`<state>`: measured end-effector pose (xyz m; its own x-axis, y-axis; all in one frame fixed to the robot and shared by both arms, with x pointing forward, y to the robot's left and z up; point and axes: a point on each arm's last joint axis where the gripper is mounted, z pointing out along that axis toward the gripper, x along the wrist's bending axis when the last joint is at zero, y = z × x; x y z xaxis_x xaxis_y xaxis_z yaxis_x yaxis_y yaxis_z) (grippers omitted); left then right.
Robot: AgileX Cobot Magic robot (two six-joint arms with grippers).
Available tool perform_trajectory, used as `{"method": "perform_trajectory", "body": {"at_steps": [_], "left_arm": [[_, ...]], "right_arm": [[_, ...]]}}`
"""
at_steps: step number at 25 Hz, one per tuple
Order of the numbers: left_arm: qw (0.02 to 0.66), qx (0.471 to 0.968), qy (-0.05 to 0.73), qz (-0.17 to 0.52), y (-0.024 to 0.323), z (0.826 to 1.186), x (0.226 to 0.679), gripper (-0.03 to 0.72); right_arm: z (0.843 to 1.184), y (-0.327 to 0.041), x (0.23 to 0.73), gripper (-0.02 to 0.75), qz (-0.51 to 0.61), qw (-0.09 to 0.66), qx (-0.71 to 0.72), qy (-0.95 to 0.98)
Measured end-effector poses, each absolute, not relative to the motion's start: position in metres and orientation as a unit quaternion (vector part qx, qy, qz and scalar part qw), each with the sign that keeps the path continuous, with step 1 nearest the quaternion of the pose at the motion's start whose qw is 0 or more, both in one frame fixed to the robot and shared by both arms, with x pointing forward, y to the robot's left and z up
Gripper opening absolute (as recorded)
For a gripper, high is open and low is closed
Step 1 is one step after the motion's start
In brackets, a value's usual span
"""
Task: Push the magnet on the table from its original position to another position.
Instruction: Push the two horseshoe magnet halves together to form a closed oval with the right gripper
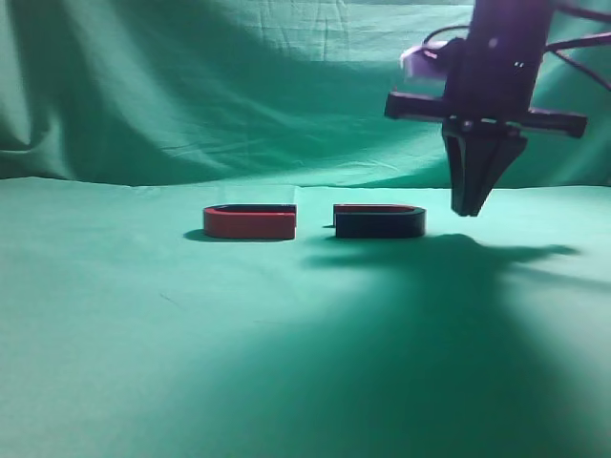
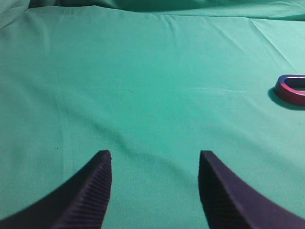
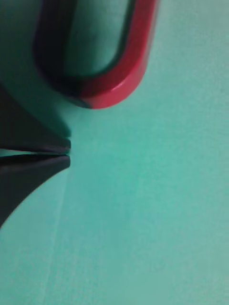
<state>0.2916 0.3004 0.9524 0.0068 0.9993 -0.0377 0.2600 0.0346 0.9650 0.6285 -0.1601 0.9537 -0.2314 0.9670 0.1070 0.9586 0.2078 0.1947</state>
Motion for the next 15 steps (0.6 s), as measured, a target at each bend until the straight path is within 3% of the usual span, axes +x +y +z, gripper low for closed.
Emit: {"method": "perform_trajectory", "body": {"at_steps": [15], "left_arm": [[0.442, 0.555, 0.567, 0.418, 0.300, 0.952, 0.292, 0.372]], "right_arm": [[0.942, -0.148, 0.647, 0.000, 0.115, 0.012, 0.622, 0.775]]}}
